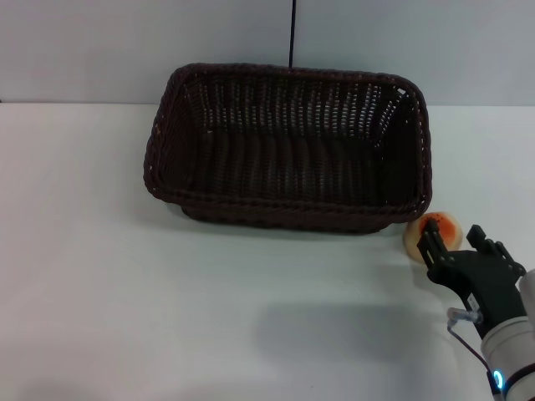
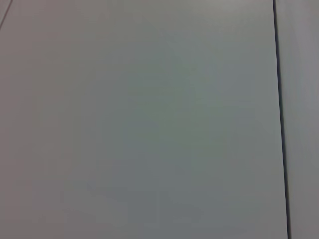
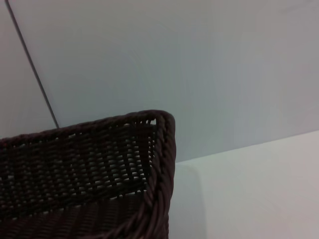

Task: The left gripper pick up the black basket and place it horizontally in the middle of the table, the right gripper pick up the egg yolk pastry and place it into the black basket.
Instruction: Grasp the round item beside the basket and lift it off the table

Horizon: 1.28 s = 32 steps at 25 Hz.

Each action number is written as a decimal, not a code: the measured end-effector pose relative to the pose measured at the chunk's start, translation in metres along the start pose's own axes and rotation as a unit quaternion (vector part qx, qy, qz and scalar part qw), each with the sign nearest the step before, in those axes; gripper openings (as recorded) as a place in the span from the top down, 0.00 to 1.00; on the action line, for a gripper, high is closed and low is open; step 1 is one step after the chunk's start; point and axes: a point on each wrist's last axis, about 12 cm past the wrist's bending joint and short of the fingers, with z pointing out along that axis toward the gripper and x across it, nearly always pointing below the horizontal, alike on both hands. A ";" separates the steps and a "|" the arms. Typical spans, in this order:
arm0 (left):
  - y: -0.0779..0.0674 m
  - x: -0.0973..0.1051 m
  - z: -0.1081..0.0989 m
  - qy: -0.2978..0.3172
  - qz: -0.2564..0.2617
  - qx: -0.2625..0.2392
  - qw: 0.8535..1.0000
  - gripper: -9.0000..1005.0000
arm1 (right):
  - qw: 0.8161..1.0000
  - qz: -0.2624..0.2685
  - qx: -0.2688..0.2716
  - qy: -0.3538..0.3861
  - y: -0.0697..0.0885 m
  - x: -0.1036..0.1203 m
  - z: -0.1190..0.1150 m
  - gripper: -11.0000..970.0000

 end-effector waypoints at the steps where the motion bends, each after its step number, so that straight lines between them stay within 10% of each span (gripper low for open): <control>1: 0.000 -0.001 0.000 -0.001 0.000 0.000 1.000 0.49 | 1.000 0.000 0.000 0.002 0.000 0.000 0.001 0.36; 18: 0.002 -0.003 0.000 -0.007 0.001 -0.003 1.000 0.49 | 1.000 0.015 -0.006 0.026 -0.004 0.009 0.011 0.36; 32: 0.004 -0.005 0.002 -0.014 -0.005 -0.007 1.000 0.49 | 0.999 0.027 0.000 0.025 -0.008 0.007 0.014 0.72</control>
